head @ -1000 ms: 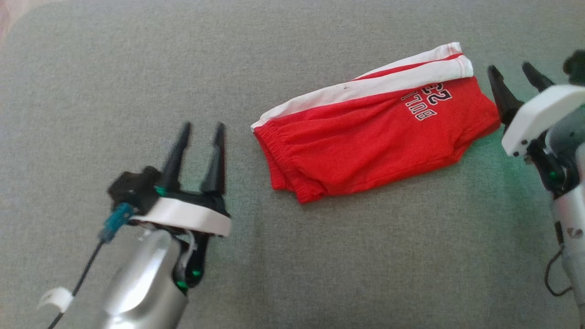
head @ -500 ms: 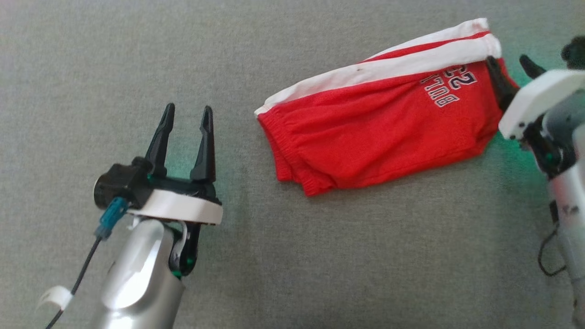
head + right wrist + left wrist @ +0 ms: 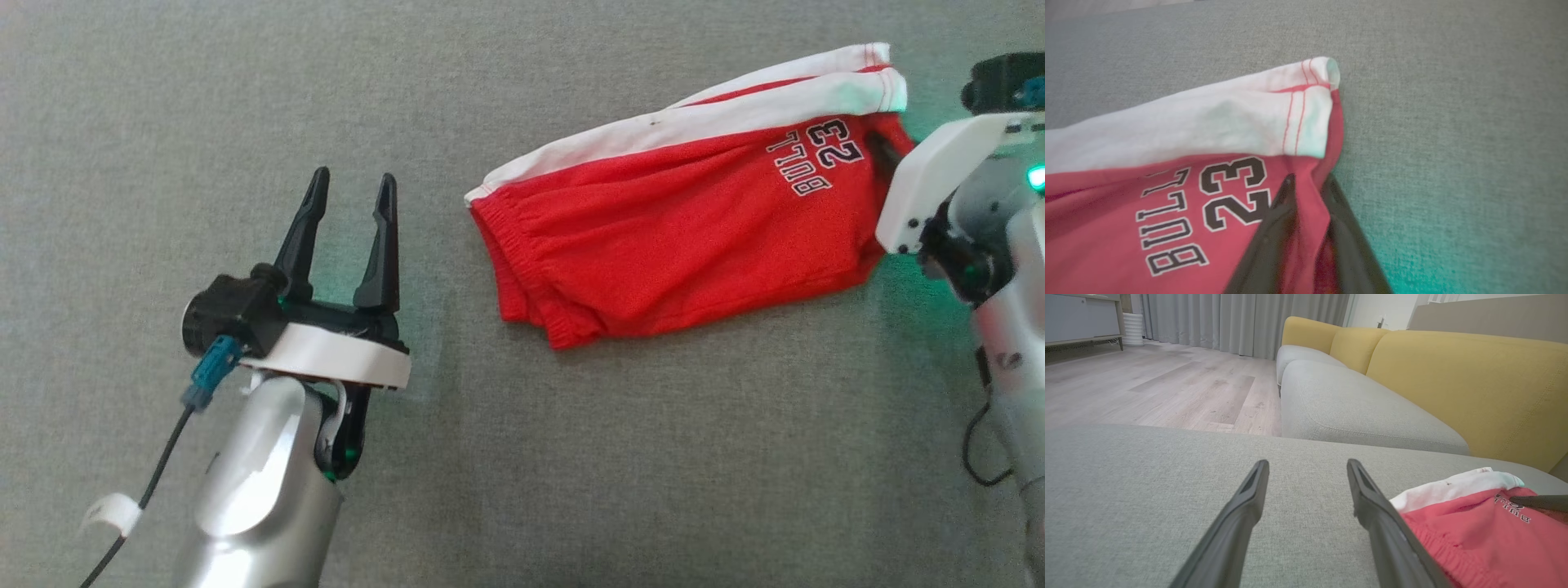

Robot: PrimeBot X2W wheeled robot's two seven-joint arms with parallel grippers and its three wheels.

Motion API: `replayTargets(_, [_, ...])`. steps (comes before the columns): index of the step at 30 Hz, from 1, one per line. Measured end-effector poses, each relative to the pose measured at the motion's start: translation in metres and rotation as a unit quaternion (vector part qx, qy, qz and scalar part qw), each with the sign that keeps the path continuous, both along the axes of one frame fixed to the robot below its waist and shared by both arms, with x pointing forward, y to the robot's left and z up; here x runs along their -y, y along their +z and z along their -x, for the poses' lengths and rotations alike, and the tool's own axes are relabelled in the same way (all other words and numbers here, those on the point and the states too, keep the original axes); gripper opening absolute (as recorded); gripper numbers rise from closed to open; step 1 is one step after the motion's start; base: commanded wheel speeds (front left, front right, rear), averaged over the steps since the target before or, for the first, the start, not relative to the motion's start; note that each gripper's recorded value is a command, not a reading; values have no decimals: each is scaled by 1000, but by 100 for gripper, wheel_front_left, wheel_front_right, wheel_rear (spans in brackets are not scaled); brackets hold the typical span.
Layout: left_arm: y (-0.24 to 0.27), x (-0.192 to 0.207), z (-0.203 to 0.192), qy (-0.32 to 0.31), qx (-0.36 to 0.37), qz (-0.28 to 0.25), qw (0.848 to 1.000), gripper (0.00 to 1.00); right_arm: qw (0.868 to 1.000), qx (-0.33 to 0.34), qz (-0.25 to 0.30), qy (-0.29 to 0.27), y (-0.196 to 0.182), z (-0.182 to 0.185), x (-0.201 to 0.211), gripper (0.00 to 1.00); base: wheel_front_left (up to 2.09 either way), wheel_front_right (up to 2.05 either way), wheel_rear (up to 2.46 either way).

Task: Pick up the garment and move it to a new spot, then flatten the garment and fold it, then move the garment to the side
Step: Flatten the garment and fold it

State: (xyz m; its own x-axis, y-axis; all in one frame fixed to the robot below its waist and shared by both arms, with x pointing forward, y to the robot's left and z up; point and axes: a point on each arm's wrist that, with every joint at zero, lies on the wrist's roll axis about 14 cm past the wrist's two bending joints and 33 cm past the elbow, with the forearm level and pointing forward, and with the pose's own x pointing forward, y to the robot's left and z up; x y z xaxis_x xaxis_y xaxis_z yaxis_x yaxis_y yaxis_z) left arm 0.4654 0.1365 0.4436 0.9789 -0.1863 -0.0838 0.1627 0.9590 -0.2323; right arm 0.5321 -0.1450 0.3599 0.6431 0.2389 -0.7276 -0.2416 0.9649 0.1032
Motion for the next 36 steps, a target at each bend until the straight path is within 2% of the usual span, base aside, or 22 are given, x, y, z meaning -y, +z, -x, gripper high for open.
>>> replayTargets(5, [2,5,3,-8,1,1,1000,100,1000,19,-6,-12,8,9,5,0,0,0,0])
replayTargets(9, [5,8,12,-11,2,4,1000,100,998,38,3,-40,15,23,28,0,0,0,0])
replayTargets(13, [7,12,25,-17,1,4,1000,100,995,74,38,-54,35,35,55,0,0,0,0])
replayTargets(16, [12,15,33,-24,6,2,1000,100,986,122,83,-75,69,38,92,0,0,0,0])
replayTargets(19, [18,18,35,-28,13,2,1000,100,981,144,102,-73,88,37,97,0,0,0,0])
replayTargets(22, [21,17,39,-27,15,0,1000,100,983,151,94,-44,99,34,67,0,0,0,0])
replayTargets(26, [21,14,44,-23,14,2,1000,100,988,136,65,38,98,44,-7,0,0,0,0])
replayTargets(30, [21,11,46,-20,12,0,1000,100,985,127,31,116,97,60,-76,0,0,0,0])
replayTargets(34, [18,9,47,-18,8,0,1000,100,982,92,21,163,79,75,-113,0,0,0,0])
replayTargets(35, [17,9,47,-17,6,2,1000,100,982,85,16,169,74,77,-119,26,0,0,0])
replayTargets(36, [16,8,48,-16,4,2,1000,100,981,82,9,176,72,79,-125,67,0,0,0])
